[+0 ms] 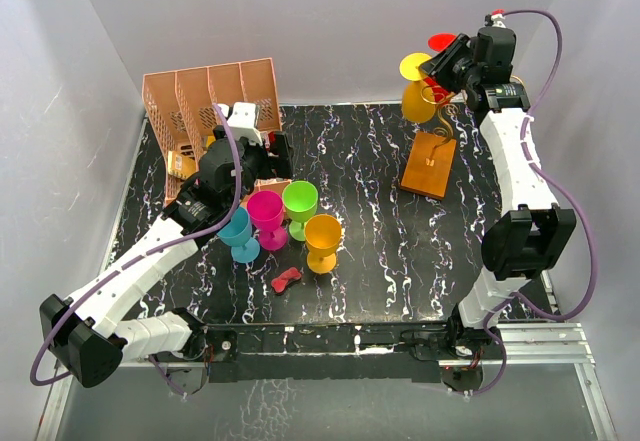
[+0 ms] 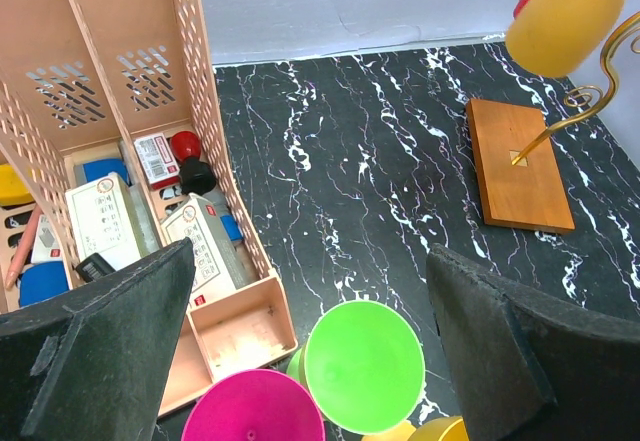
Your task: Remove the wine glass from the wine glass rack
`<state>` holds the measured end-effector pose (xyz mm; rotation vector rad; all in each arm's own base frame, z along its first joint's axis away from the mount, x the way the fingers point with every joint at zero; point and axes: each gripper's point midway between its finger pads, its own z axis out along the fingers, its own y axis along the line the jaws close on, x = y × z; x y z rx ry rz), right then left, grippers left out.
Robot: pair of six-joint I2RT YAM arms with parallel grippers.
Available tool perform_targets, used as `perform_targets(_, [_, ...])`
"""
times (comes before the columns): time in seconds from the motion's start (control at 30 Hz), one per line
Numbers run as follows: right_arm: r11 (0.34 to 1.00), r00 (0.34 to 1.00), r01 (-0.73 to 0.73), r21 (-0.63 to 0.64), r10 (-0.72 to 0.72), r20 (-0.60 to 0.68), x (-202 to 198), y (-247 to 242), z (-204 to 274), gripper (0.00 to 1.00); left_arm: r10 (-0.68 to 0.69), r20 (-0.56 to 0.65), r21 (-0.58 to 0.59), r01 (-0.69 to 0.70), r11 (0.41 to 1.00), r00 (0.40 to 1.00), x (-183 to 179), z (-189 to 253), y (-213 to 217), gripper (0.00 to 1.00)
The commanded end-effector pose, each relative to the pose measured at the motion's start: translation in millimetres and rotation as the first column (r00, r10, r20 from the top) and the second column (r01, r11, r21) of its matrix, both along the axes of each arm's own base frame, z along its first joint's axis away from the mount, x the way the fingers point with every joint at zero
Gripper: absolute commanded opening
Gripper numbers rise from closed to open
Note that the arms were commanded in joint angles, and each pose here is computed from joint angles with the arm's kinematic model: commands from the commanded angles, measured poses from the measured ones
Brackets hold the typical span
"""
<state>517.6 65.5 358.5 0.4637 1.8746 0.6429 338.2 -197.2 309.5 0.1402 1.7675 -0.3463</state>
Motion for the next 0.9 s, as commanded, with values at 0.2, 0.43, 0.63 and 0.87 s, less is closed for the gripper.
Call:
perform_targets(0.2, [0.998, 0.986, 0.058, -0.026, -0.053, 0.156, -1, -12, 55, 0.21, -0.003, 0.022, -0.026, 0.004, 1.000, 1.000, 1, 14, 0, 0.97])
perform_targets(0.43, [0.997, 0.983, 0.077, -0.016, -0.073, 0.171, -9, -15, 65, 0.21, -0.006, 0.018, -0.024, 0.007, 1.000, 1.000, 2, 13, -1, 0.97])
perform_targets(0.63, [0.997, 0.978, 0.075, 0.034, -0.080, 0.191, -14, -12, 75, 0.18, -0.007, 0.011, -0.021, 0.007, 1.000, 1.000, 3, 11, -1, 0.97])
perform_targets(0.87, [0.977, 0.974, 0.018, 0.212, -0.065, 0.217, -13, -14, 82, 0.10, -0.002, 0.013, -0.023, 0.003, 1.000, 1.000, 3, 11, 0, 0.97])
